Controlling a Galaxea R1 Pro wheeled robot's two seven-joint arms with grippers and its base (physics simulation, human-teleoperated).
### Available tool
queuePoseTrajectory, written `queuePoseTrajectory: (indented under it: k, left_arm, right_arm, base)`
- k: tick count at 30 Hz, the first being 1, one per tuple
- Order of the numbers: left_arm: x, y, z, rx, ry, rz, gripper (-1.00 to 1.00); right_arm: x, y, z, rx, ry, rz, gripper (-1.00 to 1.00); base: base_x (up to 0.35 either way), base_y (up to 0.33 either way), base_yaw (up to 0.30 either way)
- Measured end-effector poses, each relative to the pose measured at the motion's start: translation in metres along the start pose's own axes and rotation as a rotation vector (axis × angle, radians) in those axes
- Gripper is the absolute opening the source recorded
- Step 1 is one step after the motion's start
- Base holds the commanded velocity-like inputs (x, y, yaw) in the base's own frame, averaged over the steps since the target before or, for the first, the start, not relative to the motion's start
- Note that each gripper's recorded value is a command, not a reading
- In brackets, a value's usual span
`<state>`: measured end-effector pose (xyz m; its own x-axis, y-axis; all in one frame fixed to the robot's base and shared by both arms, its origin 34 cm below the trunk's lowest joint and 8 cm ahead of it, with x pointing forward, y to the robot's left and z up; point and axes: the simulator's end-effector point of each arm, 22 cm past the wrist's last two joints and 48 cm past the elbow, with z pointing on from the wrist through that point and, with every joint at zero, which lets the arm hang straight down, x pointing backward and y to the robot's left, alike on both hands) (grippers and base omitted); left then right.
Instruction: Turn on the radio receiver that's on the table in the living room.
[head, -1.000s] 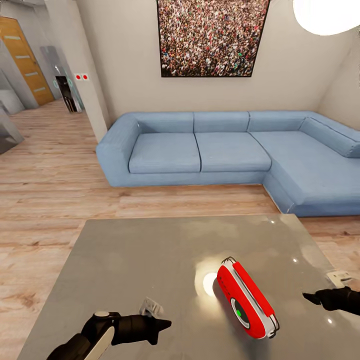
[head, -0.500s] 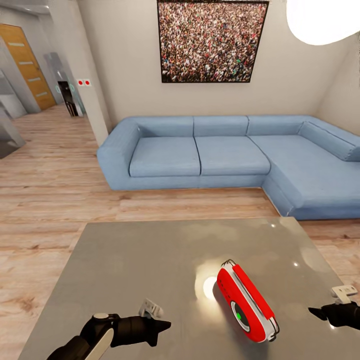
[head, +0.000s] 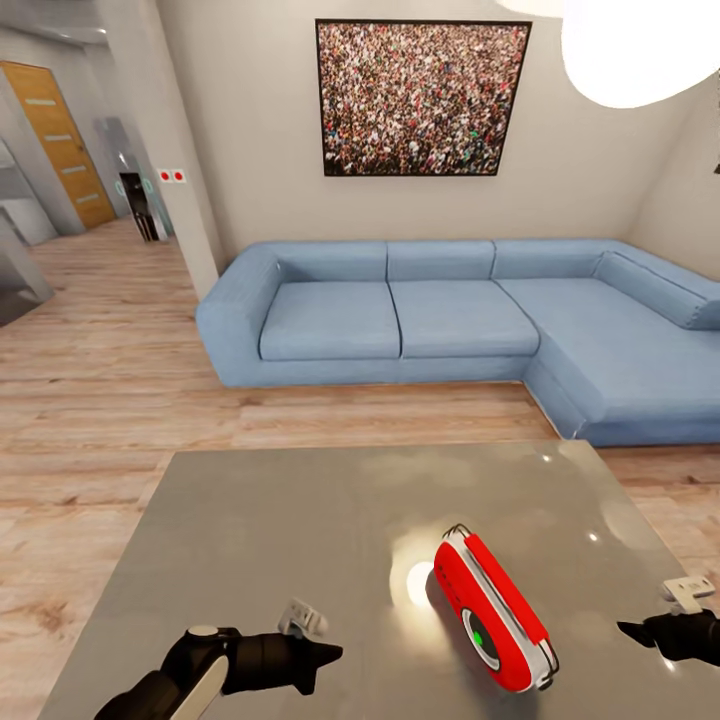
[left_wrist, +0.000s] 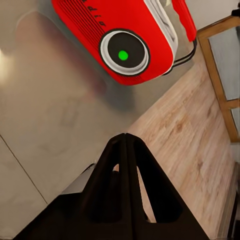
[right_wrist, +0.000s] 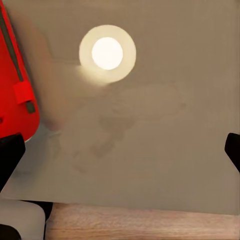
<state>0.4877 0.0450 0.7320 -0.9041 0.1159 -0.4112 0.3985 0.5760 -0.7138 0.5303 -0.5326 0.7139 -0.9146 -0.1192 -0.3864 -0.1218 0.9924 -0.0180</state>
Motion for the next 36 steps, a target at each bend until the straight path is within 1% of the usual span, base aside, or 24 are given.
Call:
queuePoseTrajectory:
  k: [5,7,13,27,36]
  left_arm:
    - [-0.001,-0.012,-0.003,0.012,0.039,-0.003,-1.0]
    - [-0.004,-0.016,-0.004,0.016,0.042,0.001,-1.0]
    - [-0.009,-0.022,-0.006,0.022,0.041,0.014,-1.0]
    - [-0.014,-0.026,-0.01,0.023,0.03,0.024,-1.0]
    - [-0.022,-0.041,-0.017,0.028,0.021,0.034,-1.0]
  right_arm:
    - [-0.003,-0.001,-0.002,0.003,-0.009,-0.002,1.0]
    - [-0.003,-0.001,-0.003,0.003,-0.011,-0.001,1.0]
    - [-0.006,0.0,-0.005,0.004,-0.02,-0.001,1.0]
    - [-0.012,0.0,-0.01,0.004,-0.04,-0.002,1.0]
    - [-0.02,-0.001,-0.025,0.005,-0.052,-0.003,1.0]
  base:
    - [0.0,0.0,0.0]
    - [0.0,0.0,0.0]
    - [0.0,0.0,0.0]
    - [0.0,0.0,0.0]
    - [0.0,0.0,0.0]
